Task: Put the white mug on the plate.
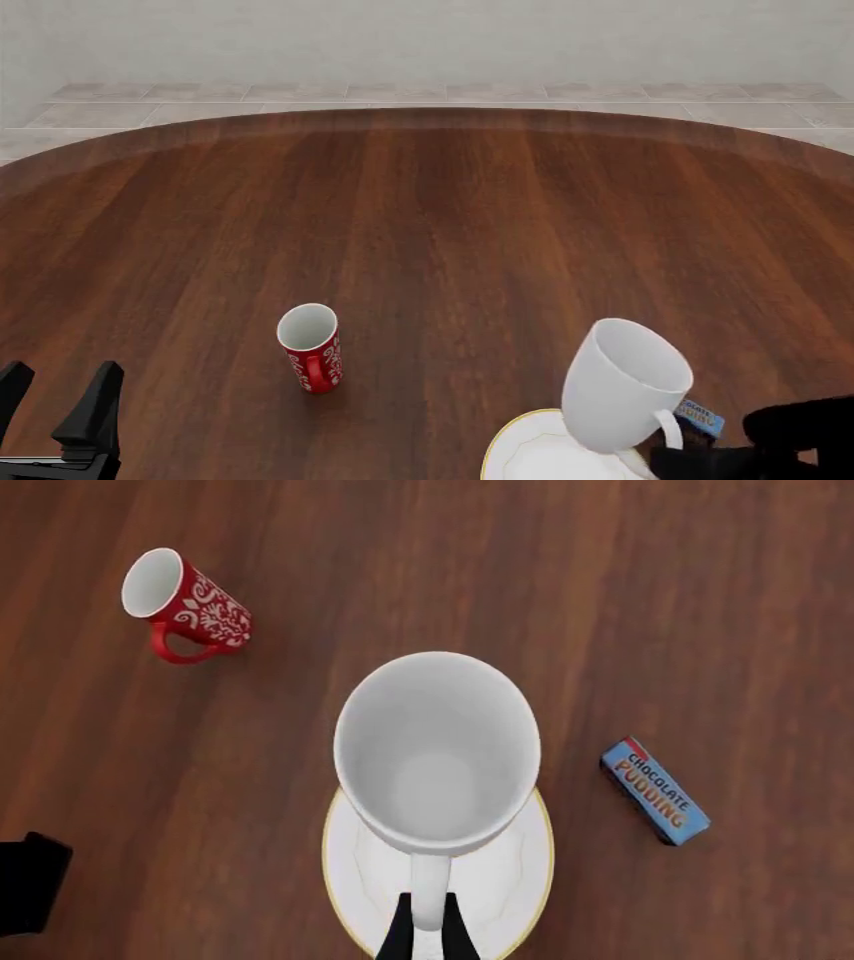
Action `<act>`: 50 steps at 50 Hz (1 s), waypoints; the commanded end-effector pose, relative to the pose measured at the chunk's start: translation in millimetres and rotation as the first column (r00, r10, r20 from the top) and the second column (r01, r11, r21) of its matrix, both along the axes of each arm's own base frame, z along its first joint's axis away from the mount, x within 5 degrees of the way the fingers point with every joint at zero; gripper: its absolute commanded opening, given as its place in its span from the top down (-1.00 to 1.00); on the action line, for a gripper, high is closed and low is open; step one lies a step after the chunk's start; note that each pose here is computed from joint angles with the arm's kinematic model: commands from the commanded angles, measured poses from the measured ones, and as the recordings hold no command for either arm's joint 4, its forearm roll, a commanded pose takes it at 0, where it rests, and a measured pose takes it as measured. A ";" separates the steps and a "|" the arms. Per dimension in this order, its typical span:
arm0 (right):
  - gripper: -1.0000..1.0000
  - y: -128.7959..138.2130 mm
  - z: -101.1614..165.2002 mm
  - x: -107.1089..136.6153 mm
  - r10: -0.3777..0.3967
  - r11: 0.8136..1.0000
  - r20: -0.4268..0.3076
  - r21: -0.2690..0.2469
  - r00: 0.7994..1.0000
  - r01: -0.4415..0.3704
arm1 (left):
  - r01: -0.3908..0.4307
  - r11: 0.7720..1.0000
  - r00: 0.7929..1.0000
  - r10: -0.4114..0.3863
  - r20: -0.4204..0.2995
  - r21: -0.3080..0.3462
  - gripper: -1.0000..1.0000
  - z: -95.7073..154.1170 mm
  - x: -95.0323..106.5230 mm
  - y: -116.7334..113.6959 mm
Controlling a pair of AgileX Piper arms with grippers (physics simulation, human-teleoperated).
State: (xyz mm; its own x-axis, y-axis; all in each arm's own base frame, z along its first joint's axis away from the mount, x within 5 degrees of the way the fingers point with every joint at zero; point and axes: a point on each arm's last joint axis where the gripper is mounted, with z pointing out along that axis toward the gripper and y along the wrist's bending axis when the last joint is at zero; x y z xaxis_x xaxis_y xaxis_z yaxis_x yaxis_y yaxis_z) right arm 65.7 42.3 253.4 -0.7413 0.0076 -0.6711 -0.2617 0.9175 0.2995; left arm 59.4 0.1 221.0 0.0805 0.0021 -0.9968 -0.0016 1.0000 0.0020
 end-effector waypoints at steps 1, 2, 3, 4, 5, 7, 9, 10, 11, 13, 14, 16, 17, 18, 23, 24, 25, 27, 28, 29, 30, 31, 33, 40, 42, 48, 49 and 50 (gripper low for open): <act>1.00 -2.4 -6.4 -6.5 0.015 1.000 -0.011 0.002 1.000 -0.015 | 0.000 1.000 1.000 0.000 0.000 0.000 -1.00 0.0 0.0 0.0; 1.00 -2.8 -6.7 -7.3 0.016 1.000 -0.011 0.002 1.000 -0.016 | 0.000 1.000 1.000 0.000 0.000 0.000 -1.00 0.0 0.0 0.0; 1.00 -3.5 -6.9 -8.4 0.017 1.000 -0.011 0.001 1.000 -0.017 | 0.000 1.000 1.000 0.000 0.000 0.000 -1.00 0.0 0.0 0.0; 1.00 -4.1 -7.0 -9.3 0.019 1.000 -0.009 -0.001 1.000 -0.019 | 0.000 1.000 1.000 0.000 0.000 0.000 -1.00 0.0 0.0 0.0; 1.00 -4.8 -7.3 -10.4 0.019 1.000 -0.010 0.000 1.000 -0.019 | 0.000 1.000 1.000 0.000 0.000 0.000 -1.00 0.0 0.0 0.0; 1.00 -5.2 -7.5 -11.2 0.020 1.000 -0.010 0.000 1.000 -0.020 | 0.000 1.000 1.000 0.000 0.000 0.000 -1.00 0.0 0.0 0.0; 1.00 -7.6 -7.5 -14.8 0.025 1.000 -0.007 -0.002 1.000 -0.025 | 0.000 1.000 1.000 0.000 0.000 0.000 -1.00 0.0 -0.1 0.0; 1.00 -8.3 -7.8 -16.1 0.026 1.000 -0.007 -0.002 1.000 -0.026 | 0.000 1.000 1.000 0.000 0.000 0.000 -1.00 0.0 0.0 0.0; 1.00 -8.8 -7.9 -17.1 0.031 1.000 -0.007 -0.003 1.000 -0.031 | 0.000 1.000 1.000 0.000 0.000 0.000 -1.00 0.0 0.0 0.0; 1.00 -9.4 -8.9 -18.8 0.038 0.999 -0.009 -0.003 0.999 -0.038 | 0.000 1.000 1.000 0.000 0.000 0.000 -1.00 0.0 0.0 0.0; 1.00 -9.7 -9.4 -19.4 0.038 0.999 -0.010 -0.002 0.999 -0.038 | 0.000 1.000 1.000 0.000 0.000 0.000 -1.00 0.0 0.0 0.0; 1.00 -10.1 -10.4 -20.1 0.043 0.999 -0.009 -0.007 0.999 -0.043 | 0.000 1.000 1.000 0.000 0.000 0.000 -1.00 0.0 0.0 0.0; 1.00 -10.3 -10.7 -20.6 0.044 0.999 -0.010 -0.005 0.999 -0.044 | 0.000 1.000 1.000 0.000 0.000 0.000 -1.00 0.0 0.0 0.0; 1.00 -10.6 -10.9 -20.9 0.043 0.999 -0.010 -0.006 0.999 -0.043 | 0.000 1.000 1.000 0.000 0.000 0.000 -1.00 0.0 0.0 0.0; 1.00 -12.6 -11.1 -23.7 0.046 0.999 -0.008 -0.009 0.999 -0.046 | 0.000 1.000 1.000 0.000 0.000 0.000 -1.00 0.0 0.0 0.0; 1.00 -13.3 -11.4 -24.7 0.047 0.999 -0.009 -0.011 0.999 -0.047 | 0.000 1.000 1.000 0.000 0.000 0.000 -1.00 0.0 0.1 0.0; 1.00 -13.8 -11.4 -25.3 0.047 0.999 -0.008 -0.011 0.999 -0.047 | 0.000 1.000 1.000 0.000 0.000 0.000 -1.00 0.0 0.0 0.0; 1.00 -14.8 -11.2 -26.7 0.049 0.999 -0.007 -0.014 0.999 -0.049 | 0.000 1.000 1.000 0.000 0.000 0.000 -1.00 0.0 0.0 0.0; 1.00 -15.2 -11.5 -27.3 0.049 0.999 -0.009 -0.012 0.999 -0.049 | 0.000 1.000 1.000 0.000 0.000 0.000 -1.00 0.0 0.0 0.0; 1.00 -15.7 -11.8 -28.0 0.050 0.999 -0.008 -0.014 0.999 -0.050 | 0.000 1.000 1.000 0.000 0.000 0.000 -1.00 0.0 0.0 0.0; 1.00 -15.9 -12.0 -28.3 0.050 0.999 -0.008 -0.015 0.999 -0.050 | 0.000 1.000 1.000 0.000 0.000 0.000 -1.00 0.0 0.0 0.0; 1.00 -16.2 -12.4 -28.7 0.050 0.999 -0.008 -0.016 0.999 -0.050 | 0.000 1.000 1.000 0.000 0.000 0.000 -1.00 0.0 0.0 0.0; 1.00 -16.6 -12.7 -29.2 0.051 0.999 -0.008 -0.018 0.999 -0.051 | 0.000 1.000 1.000 0.000 0.000 0.000 -1.00 0.0 0.0 0.0; 1.00 -18.7 -16.6 -32.0 0.053 0.998 -0.012 -0.024 0.999 -0.053 | 0.000 1.000 1.000 0.000 0.000 0.000 -1.00 0.0 0.0 0.0; 1.00 -19.0 -18.9 -32.6 0.053 0.998 -0.014 -0.026 0.998 -0.054 | 0.000 1.000 1.000 0.000 0.000 0.000 -1.00 0.0 0.0 0.0; 1.00 -18.9 -22.9 -32.8 0.059 0.998 -0.016 -0.028 0.998 -0.060 | 0.000 1.000 1.000 0.000 0.000 0.000 -1.00 0.0 0.0 0.0; 1.00 -18.8 -23.6 -32.6 0.061 0.998 -0.013 -0.029 0.998 -0.061 | 0.000 1.000 1.000 0.000 0.000 0.000 -1.00 0.0 0.0 0.0; 1.00 -18.6 -23.0 -32.3 0.062 0.998 -0.011 -0.027 0.998 -0.062 | 0.000 1.000 1.000 0.000 0.000 0.000 -1.00 0.0 0.0 0.0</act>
State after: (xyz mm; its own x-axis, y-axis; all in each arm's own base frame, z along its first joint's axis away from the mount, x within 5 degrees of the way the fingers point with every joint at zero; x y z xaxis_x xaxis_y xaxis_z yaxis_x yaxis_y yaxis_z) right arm 34.9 24.6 233.9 -0.7493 -0.0551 -0.6600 -0.3104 0.9095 0.2765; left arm 59.4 0.1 221.0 0.0805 0.0020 -0.9968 -0.0017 1.0000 0.0019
